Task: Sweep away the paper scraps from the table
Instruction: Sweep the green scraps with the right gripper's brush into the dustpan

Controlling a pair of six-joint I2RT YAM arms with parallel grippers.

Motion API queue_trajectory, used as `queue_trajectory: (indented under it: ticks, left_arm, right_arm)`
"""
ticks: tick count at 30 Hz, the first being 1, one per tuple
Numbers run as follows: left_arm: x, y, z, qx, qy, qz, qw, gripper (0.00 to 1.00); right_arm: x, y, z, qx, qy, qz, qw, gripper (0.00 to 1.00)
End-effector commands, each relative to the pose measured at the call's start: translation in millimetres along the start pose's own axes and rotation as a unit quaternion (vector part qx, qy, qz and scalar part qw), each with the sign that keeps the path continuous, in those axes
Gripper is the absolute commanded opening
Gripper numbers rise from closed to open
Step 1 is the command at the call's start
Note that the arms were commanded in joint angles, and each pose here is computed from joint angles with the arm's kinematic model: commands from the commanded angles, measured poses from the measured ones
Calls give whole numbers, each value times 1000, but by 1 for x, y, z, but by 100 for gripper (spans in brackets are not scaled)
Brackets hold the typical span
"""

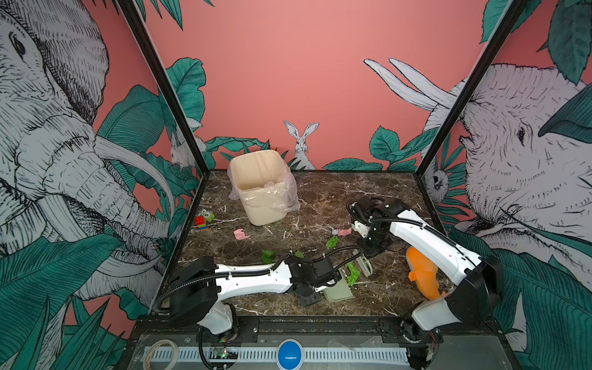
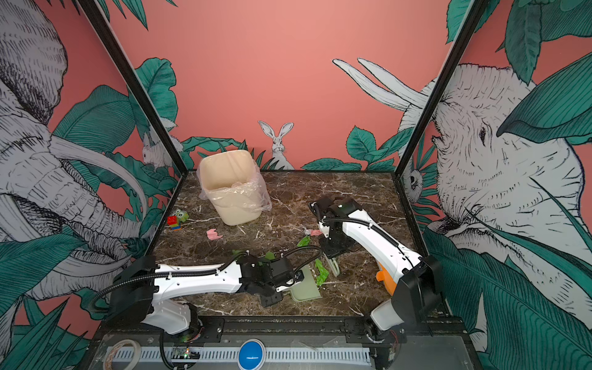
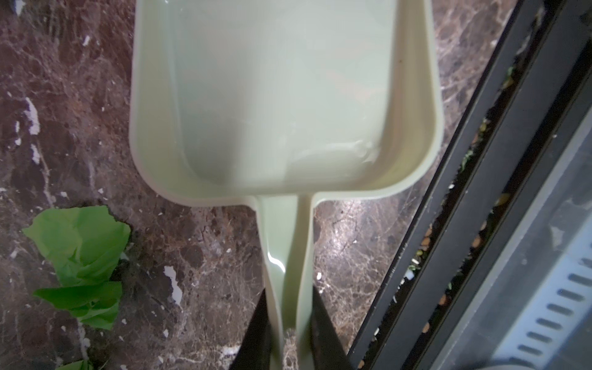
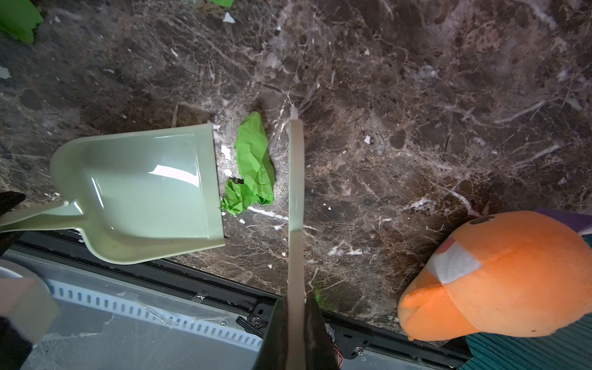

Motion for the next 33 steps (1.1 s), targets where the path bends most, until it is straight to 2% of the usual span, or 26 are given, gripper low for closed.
queue_trajectory:
  ticks: [1,12,23,30,33]
  left_arm:
    - [-4,-1,3,-3,1,8,1000,2]
    - [-6,-2,6,2,-1,8,1000,2]
    - [-6,-2,8,11,-2,5,1000,3]
    - [-6,-2,7,9,-2,6,1000,3]
    - [-6,-2,7,8,-2,6,1000,3]
  right_arm:
    - [2,5,2,2,8,3,1000,0]
    - [2,32,10,32,18,-18,999,0]
    - [33,74,30,71,9,-110,991,0]
    - [31,38,29,61,0,-16,998,0]
    - [24,36,26,55,6,-6,998,0]
Point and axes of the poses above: each gripper's point midway between its finger pads, its own x axis back along the fingers, its own y axis along the line the jaws close on, z = x × y, the point moved 6 cm from there along x, back along the fingers, and after that the axes turned 11 degrees about -x, right-handed, at the moved point
